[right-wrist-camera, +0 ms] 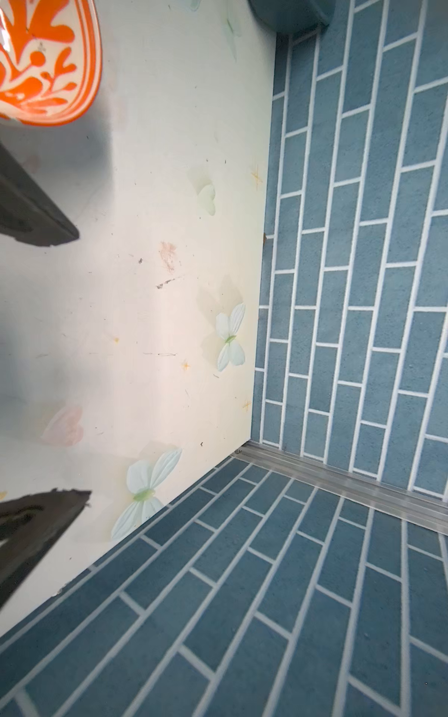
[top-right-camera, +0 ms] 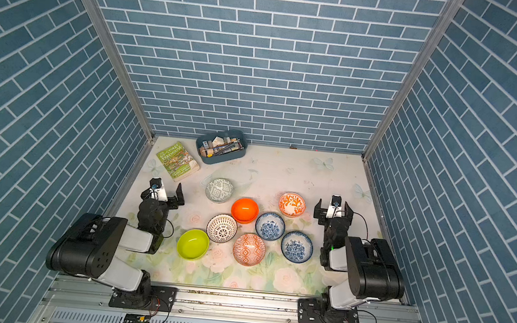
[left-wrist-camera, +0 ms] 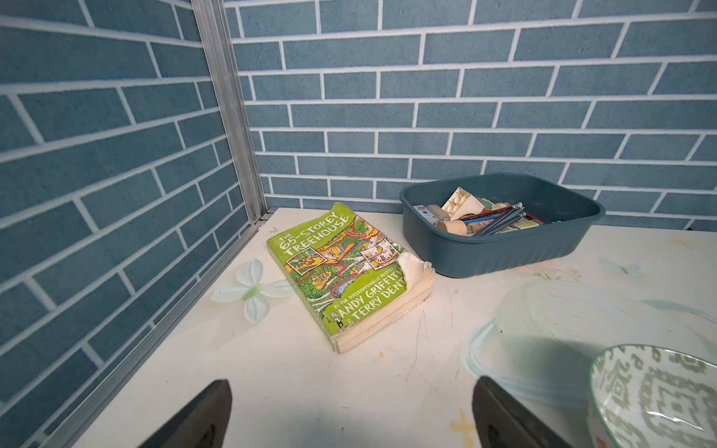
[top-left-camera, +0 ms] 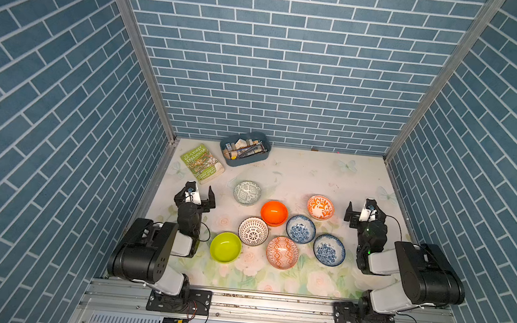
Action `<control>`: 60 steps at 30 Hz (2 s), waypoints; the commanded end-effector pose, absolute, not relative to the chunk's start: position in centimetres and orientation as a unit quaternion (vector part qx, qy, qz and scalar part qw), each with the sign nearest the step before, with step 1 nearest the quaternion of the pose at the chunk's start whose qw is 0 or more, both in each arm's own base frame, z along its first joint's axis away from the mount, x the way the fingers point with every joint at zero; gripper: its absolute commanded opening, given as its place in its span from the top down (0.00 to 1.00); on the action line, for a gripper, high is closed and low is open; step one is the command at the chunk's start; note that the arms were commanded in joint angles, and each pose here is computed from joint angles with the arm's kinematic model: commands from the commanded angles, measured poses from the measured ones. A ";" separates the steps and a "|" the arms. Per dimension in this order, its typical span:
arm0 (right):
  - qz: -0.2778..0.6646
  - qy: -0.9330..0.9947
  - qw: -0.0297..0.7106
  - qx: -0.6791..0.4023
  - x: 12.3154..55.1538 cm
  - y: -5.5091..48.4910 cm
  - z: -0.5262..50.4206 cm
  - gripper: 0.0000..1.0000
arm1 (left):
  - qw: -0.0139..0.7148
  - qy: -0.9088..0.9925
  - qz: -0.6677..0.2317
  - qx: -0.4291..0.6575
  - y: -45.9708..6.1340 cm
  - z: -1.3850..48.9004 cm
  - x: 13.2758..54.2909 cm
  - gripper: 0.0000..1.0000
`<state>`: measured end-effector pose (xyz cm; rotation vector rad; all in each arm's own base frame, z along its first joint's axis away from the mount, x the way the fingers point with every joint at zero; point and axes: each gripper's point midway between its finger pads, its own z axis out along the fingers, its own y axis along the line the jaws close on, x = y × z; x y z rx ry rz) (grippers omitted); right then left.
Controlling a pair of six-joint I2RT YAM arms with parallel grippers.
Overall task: Stack the bowls
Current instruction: Move the bowl to the center of the board.
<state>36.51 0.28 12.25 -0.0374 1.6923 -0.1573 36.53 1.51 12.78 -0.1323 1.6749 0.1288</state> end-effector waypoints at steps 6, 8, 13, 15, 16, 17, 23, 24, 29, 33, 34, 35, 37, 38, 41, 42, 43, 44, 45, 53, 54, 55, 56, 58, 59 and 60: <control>-0.055 0.743 0.666 -0.011 37.0 0.3 12.8 0.00 | 0.670 0.738 0.057 -0.057 1.6 13.2 36.9 0.00; -0.054 0.743 0.667 -0.011 37.0 0.3 12.8 0.00 | 0.670 0.738 0.057 -0.057 1.6 13.2 36.8 0.00; -0.053 0.744 0.666 -0.011 37.0 0.3 12.8 0.01 | 0.670 0.738 0.057 -0.057 1.6 13.2 36.9 0.00; -0.054 0.744 0.666 -0.011 37.1 0.3 12.8 0.00 | 0.670 0.738 0.057 -0.058 1.6 13.3 36.8 0.00; -0.053 0.744 0.666 -0.011 37.1 0.3 12.7 0.00 | 0.670 0.738 0.057 -0.057 1.6 13.3 36.8 0.00; -0.054 0.744 0.666 -0.011 37.1 0.2 12.7 0.00 | 0.670 0.738 0.057 -0.057 1.6 13.3 36.9 0.00; -0.054 0.744 0.666 -0.010 37.0 0.2 12.7 0.00 | 0.669 0.739 0.057 -0.057 1.6 13.2 36.9 0.00; -0.054 0.744 0.665 -0.011 37.0 0.3 12.7 0.00 | 0.670 0.738 0.057 -0.057 1.6 13.3 36.9 0.00; -0.054 0.745 0.665 -0.011 37.0 0.3 12.7 0.00 | 0.670 0.738 0.057 -0.057 1.6 13.2 36.9 0.00; -0.054 0.744 0.665 -0.011 37.0 0.3 12.7 0.00 | 0.669 0.738 0.057 -0.057 1.6 13.2 36.9 0.00; -0.054 0.744 0.666 -0.011 37.0 0.3 12.8 0.01 | 0.670 0.738 0.057 -0.057 1.6 13.2 36.9 0.00; -0.053 0.744 0.666 -0.011 37.0 0.3 12.7 0.00 | 0.670 0.738 0.057 -0.057 1.6 13.2 36.9 0.00; -0.054 0.744 0.666 -0.011 37.1 0.3 12.8 0.00 | 0.671 0.737 0.058 -0.059 1.7 13.3 36.8 0.00; -0.054 0.744 0.666 -0.011 37.1 0.3 12.7 0.00 | 0.671 0.737 0.058 -0.059 1.7 13.3 36.8 0.00; -0.054 0.744 0.666 -0.011 37.1 0.2 12.8 0.00 | 0.672 0.736 0.058 -0.057 1.6 13.3 36.7 0.00; -0.054 0.744 0.666 -0.011 37.1 0.3 12.8 0.00 | 0.673 0.735 0.058 -0.057 1.6 13.3 36.6 0.00; -0.053 0.744 0.666 -0.011 37.1 0.3 12.8 0.00 | 0.673 0.735 0.059 -0.057 1.6 13.3 36.6 0.00; -0.054 0.744 0.666 -0.011 37.1 0.3 12.8 0.00 | 0.674 0.734 0.059 -0.057 1.6 13.4 36.6 0.00; -0.053 0.744 0.666 -0.011 37.1 0.3 12.8 0.00 | 0.676 0.732 0.058 -0.056 1.6 13.5 36.5 0.00; -0.054 0.743 0.667 -0.012 37.0 0.3 12.8 0.00 | 0.697 0.712 0.063 -0.066 1.9 14.2 34.9 0.00; -0.049 0.742 0.668 -0.020 36.9 0.6 12.8 0.00 | 0.696 0.712 0.065 -0.069 1.9 14.2 34.9 0.00; -0.045 0.742 0.669 -0.027 36.9 0.8 12.8 0.00 | 0.694 0.713 0.068 -0.071 2.0 14.2 35.0 0.00; -0.043 0.741 0.670 -0.030 36.8 1.0 12.9 0.00 | 0.693 0.713 0.071 -0.073 2.1 14.2 35.0 0.00; -0.042 0.739 0.671 -0.033 36.7 1.1 12.9 0.00 | 0.690 0.715 0.083 -0.079 2.1 14.6 35.0 0.00; -0.042 0.738 0.672 -0.033 36.7 1.0 13.0 0.00 | 0.688 0.716 0.086 -0.082 2.1 14.8 35.0 0.00; -0.042 0.738 0.672 -0.034 36.7 1.1 13.0 0.00 | 0.688 0.716 0.086 -0.084 2.2 15.1 35.1 0.00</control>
